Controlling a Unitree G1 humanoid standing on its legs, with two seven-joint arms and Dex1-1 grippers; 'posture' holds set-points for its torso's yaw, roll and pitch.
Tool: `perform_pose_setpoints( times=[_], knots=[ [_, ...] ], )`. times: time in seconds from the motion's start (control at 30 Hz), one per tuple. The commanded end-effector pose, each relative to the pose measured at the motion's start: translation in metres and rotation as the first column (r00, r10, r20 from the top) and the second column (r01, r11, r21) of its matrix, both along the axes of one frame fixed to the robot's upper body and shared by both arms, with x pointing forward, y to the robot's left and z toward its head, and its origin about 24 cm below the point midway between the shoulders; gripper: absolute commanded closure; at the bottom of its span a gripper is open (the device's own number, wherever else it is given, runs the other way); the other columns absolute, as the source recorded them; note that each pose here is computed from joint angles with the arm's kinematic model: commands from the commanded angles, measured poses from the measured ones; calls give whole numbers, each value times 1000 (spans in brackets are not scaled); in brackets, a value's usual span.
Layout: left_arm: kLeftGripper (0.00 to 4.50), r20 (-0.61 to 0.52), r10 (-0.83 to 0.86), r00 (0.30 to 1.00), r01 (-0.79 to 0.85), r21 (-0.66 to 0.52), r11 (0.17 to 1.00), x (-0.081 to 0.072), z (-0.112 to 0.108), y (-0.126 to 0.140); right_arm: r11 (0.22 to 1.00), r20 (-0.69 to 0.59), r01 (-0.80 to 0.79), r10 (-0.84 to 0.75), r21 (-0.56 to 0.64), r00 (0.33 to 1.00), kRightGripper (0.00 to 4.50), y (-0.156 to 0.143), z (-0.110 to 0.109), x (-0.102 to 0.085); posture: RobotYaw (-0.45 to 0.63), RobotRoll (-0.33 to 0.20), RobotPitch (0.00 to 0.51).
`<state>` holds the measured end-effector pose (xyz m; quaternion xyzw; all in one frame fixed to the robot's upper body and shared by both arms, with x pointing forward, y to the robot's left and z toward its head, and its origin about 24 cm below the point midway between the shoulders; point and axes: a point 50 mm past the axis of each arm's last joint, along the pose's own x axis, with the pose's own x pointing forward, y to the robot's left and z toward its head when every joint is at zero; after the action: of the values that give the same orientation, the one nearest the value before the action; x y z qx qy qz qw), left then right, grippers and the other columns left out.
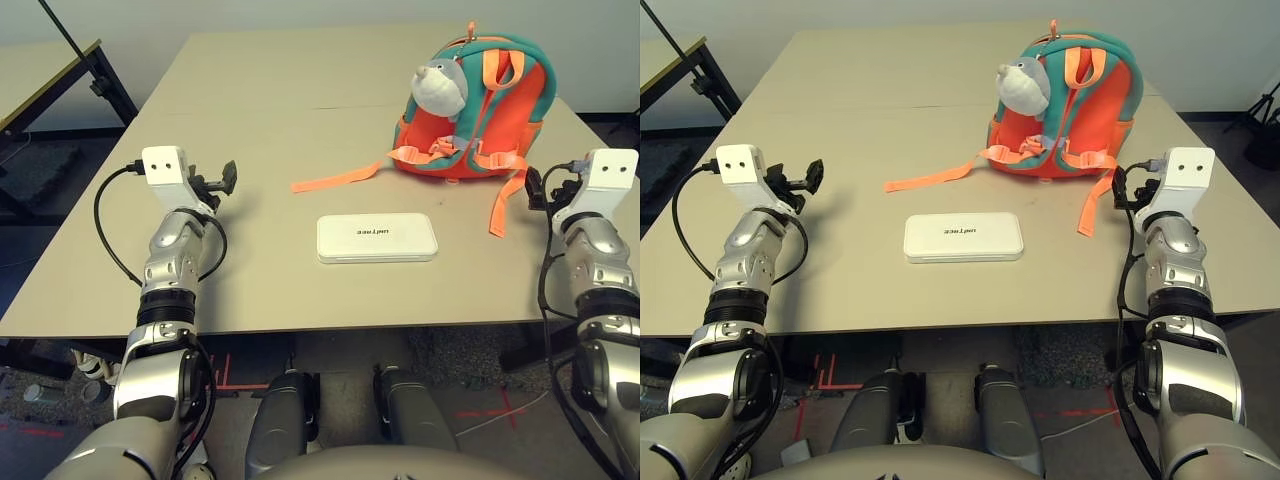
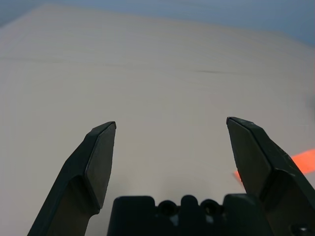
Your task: Put the pencil case into the backpack and zip it.
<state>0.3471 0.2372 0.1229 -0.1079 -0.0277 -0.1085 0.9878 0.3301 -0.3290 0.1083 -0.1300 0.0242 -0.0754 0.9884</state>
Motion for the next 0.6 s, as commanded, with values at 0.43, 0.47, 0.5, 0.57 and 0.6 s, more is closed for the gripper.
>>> perform_pose_setpoints(
  times=[0.43,0.47,0.5,0.57,0.6],
  knots=[
    [0,-222,-409,885,343,-283,896,-21,-6,-28,861,-221,-482,444,-162,868,40,43,15,-13,-144,0,86],
    [0,-233,-437,869,354,-324,877,-22,-6,-31,850,-234,-501,461,-163,856,40,46,15,-14,-145,0,87],
    [0,-247,-456,855,360,-351,864,-23,-7,-33,841,-243,-516,472,-165,847,40,48,15,-15,-145,0,87],
    [0,-265,-498,825,371,-411,833,-26,-9,-38,824,-260,-542,493,-165,830,40,53,15,-16,-151,0,87],
    [0,-283,-520,806,375,-437,818,-27,-11,-41,819,-267,-551,502,-161,823,40,55,15,-16,-153,0,87]
  ],
)
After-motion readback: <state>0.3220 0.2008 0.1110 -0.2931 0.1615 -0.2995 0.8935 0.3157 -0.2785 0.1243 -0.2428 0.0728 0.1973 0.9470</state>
